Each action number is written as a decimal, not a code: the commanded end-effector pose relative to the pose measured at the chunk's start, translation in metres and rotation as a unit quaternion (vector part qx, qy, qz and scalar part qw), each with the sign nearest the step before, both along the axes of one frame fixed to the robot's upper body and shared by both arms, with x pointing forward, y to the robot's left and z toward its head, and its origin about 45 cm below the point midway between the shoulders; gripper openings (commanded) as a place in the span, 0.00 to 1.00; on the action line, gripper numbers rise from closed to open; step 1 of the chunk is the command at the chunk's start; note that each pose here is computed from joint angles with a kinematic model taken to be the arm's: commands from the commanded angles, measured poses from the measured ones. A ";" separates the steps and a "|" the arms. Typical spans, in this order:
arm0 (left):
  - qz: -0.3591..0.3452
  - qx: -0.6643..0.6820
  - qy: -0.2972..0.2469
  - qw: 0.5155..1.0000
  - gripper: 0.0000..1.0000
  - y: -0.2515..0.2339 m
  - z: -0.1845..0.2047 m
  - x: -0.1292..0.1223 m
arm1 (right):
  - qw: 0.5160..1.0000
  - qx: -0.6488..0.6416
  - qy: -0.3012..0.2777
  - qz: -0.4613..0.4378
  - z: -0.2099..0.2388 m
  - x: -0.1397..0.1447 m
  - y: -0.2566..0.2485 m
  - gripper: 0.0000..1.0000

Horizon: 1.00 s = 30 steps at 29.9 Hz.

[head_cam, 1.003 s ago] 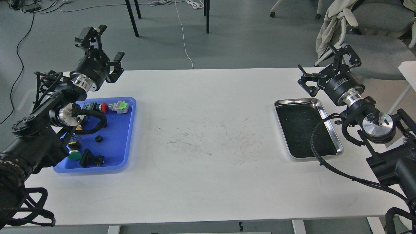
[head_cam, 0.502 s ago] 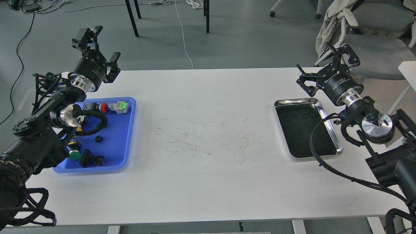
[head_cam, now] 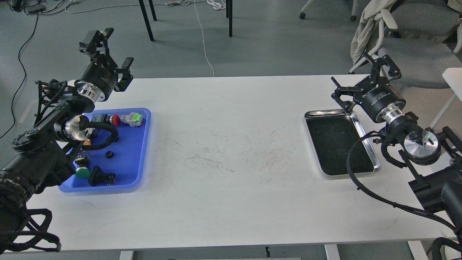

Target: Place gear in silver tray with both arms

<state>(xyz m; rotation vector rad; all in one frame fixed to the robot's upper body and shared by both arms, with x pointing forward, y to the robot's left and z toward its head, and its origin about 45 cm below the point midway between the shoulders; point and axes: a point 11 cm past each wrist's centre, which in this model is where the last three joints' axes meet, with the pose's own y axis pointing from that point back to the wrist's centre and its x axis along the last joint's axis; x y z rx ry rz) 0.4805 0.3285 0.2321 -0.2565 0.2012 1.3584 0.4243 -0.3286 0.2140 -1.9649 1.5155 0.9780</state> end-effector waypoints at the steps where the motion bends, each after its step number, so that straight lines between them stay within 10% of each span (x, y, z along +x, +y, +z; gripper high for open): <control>1: -0.004 0.004 0.002 1.000 0.98 0.001 -0.001 -0.001 | 1.000 -0.003 0.003 -0.007 -0.003 -0.004 -0.008 0.99; 20: -0.112 0.157 0.018 0.981 0.98 -0.008 -0.004 -0.025 | 0.999 -0.022 -0.026 0.019 0.021 -0.016 -0.006 0.99; 30: -0.328 0.503 -0.006 0.800 0.98 -0.009 0.013 -0.111 | 0.997 -0.024 -0.061 0.034 0.047 -0.023 -0.001 0.99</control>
